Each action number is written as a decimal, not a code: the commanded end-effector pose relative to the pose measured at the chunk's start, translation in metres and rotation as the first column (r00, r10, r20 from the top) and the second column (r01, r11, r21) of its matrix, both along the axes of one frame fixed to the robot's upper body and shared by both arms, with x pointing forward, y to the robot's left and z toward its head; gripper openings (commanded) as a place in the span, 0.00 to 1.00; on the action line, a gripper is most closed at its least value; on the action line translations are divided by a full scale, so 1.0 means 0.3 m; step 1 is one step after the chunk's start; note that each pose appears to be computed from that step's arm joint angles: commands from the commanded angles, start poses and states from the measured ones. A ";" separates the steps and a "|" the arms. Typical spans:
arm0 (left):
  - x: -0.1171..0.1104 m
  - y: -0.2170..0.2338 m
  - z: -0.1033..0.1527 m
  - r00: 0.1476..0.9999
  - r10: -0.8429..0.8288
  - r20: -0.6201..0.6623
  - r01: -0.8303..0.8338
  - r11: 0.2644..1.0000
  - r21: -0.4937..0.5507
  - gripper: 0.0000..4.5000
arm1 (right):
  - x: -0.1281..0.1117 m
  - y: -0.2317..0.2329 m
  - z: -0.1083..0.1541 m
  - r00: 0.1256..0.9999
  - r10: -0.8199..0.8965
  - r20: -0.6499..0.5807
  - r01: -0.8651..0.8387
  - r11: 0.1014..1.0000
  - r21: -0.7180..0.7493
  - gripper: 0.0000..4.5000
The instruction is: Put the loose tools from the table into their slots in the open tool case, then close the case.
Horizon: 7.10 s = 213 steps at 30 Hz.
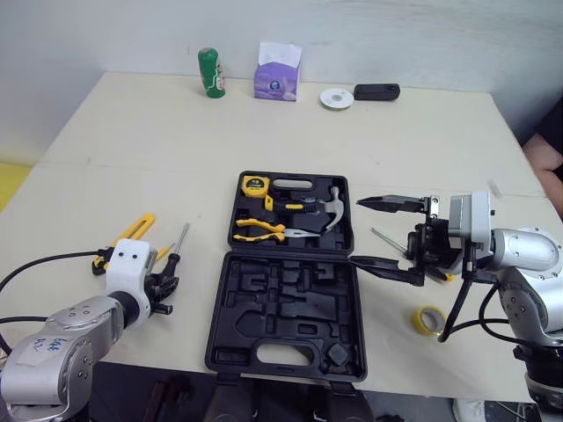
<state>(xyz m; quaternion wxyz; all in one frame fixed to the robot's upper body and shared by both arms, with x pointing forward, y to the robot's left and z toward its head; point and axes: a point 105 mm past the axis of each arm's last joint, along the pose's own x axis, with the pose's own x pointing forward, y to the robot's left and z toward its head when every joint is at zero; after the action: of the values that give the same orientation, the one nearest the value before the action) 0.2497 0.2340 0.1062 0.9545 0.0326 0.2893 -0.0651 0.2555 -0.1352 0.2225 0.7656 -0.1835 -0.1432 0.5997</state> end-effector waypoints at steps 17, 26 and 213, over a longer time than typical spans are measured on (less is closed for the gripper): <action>0.072 -0.195 0.372 0.318 -0.941 0.116 0.828 0.335 0.449 0.24 | 0.017 -0.173 -0.010 0.988 -0.151 0.039 0.155 0.978 -0.141 1.00; 0.065 -0.381 0.342 0.086 -0.994 -0.067 0.955 0.063 0.290 0.24 | -0.020 -0.195 -0.065 0.983 -0.183 0.002 0.181 0.974 -0.137 1.00; 0.109 0.346 0.236 0.785 -0.427 0.449 0.362 0.904 0.227 0.93 | -0.204 -0.833 -0.269 0.453 -0.891 0.042 0.892 0.452 -0.026 1.00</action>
<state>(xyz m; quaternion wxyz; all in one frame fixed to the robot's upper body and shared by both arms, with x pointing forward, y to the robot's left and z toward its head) 0.2912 0.3067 0.1644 0.9399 0.1547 0.0511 -0.3001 0.2053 -0.3646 0.1365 0.9543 -0.2464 -0.0106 0.1687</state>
